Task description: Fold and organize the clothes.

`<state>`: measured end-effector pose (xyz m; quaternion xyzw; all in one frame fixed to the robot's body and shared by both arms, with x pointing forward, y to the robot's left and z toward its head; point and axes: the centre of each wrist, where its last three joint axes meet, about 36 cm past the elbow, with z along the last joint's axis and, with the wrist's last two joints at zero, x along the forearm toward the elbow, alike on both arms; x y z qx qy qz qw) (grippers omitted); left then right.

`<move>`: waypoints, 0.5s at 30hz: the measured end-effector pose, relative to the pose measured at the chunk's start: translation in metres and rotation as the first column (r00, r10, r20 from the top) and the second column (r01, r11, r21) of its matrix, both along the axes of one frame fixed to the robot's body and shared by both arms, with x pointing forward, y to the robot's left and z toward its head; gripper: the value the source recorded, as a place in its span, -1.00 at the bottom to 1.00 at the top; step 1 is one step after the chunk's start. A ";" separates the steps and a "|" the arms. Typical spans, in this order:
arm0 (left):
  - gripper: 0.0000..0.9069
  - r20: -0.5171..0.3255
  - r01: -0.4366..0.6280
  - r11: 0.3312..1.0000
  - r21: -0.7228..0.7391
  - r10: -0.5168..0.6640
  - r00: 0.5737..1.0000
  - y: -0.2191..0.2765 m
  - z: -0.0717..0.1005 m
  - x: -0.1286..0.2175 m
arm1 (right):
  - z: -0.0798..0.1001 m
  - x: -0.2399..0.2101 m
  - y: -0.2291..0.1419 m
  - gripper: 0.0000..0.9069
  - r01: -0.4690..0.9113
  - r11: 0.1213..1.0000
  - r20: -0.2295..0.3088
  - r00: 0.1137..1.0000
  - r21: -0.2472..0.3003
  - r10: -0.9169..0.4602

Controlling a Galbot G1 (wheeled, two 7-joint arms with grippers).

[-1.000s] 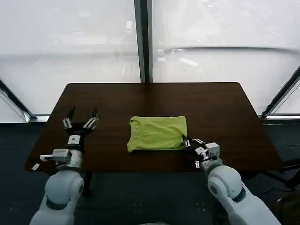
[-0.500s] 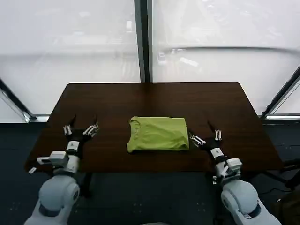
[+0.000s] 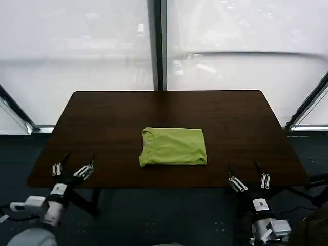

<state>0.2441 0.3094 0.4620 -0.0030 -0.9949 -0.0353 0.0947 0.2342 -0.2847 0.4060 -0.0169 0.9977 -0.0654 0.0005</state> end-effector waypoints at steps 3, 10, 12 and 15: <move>0.94 -0.050 -0.002 1.000 0.000 0.002 0.999 0.004 0.004 -0.019 | 0.004 -0.025 0.005 0.94 0.005 1.000 -0.054 0.999 0.003 -0.004; 0.94 -0.202 -0.059 0.998 -0.003 0.057 0.978 0.012 0.006 -0.041 | 0.017 -0.062 0.022 0.94 0.013 1.000 -0.254 0.967 0.017 -0.009; 0.94 -0.223 -0.061 0.998 -0.010 0.058 0.973 0.013 0.005 -0.044 | 0.017 -0.065 0.023 0.94 0.018 1.000 -0.273 0.962 0.022 -0.011; 0.94 -0.234 -0.056 0.998 -0.016 0.051 0.971 0.015 0.003 -0.047 | 0.017 -0.067 0.023 0.94 0.023 0.999 -0.281 0.960 0.024 -0.015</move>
